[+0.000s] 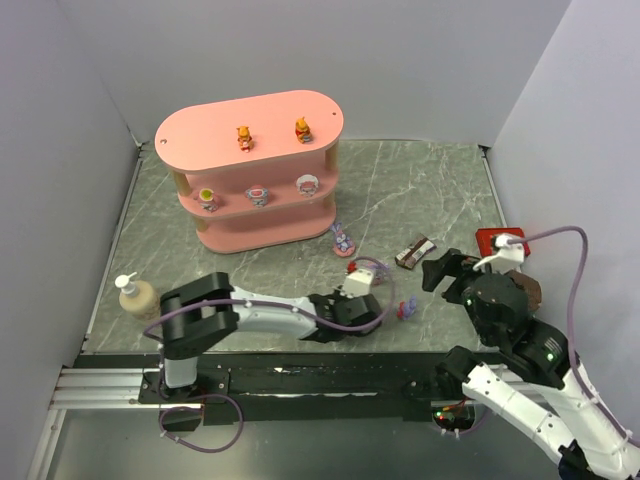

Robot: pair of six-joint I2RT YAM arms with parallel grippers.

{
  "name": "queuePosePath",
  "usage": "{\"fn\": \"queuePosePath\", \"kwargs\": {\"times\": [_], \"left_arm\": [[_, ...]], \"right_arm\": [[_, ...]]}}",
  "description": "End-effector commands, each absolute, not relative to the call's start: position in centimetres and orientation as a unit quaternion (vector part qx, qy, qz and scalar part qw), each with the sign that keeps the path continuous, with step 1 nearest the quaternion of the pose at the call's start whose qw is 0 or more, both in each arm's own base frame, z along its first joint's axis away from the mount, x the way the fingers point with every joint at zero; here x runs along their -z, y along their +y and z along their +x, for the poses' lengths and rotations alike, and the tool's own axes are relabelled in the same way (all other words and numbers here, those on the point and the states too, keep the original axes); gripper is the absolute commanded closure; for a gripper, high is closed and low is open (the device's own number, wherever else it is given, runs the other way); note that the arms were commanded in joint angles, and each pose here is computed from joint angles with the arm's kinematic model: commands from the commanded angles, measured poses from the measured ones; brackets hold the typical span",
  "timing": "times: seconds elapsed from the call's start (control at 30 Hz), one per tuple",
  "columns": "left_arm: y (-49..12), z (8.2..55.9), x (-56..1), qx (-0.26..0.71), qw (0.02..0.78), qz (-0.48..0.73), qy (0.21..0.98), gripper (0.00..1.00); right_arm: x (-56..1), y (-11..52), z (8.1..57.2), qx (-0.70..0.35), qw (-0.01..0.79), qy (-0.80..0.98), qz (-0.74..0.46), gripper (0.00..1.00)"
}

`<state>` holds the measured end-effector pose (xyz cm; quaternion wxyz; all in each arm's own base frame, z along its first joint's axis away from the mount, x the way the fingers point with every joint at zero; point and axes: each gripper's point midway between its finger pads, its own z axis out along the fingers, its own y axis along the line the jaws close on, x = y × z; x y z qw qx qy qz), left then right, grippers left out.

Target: Place and organize the plastic toys onto the shelf

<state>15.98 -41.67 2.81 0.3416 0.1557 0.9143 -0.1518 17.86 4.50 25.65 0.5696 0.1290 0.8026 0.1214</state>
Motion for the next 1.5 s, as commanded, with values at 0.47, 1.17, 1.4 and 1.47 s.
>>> {"fn": "queuePosePath", "kwargs": {"times": [0.47, 1.17, 1.4, 1.47], "left_arm": [[-34.2, 15.3, -4.0, 0.205, 0.373, 0.269, 0.864, 0.66], [-33.1, 16.0, -3.8, 0.185, 0.373, 0.153, 0.896, 0.22], [-33.5, 14.7, -3.5, 0.171, 0.402, 0.150, 0.887, 0.31], [-33.8, 14.6, -3.1, 0.163, 0.404, 0.152, 0.887, 0.32]], "right_arm": [[-23.3, 15.7, 23.5, -0.208, 0.508, 0.836, 0.020, 0.05], [-22.8, 15.4, 23.6, -0.200, 0.511, 0.836, 0.023, 0.04], [-22.6, 14.8, 23.4, -0.192, 0.514, 0.835, 0.026, 0.04], [-22.6, 14.6, 23.3, -0.190, 0.515, 0.835, 0.029, 0.04]]}}
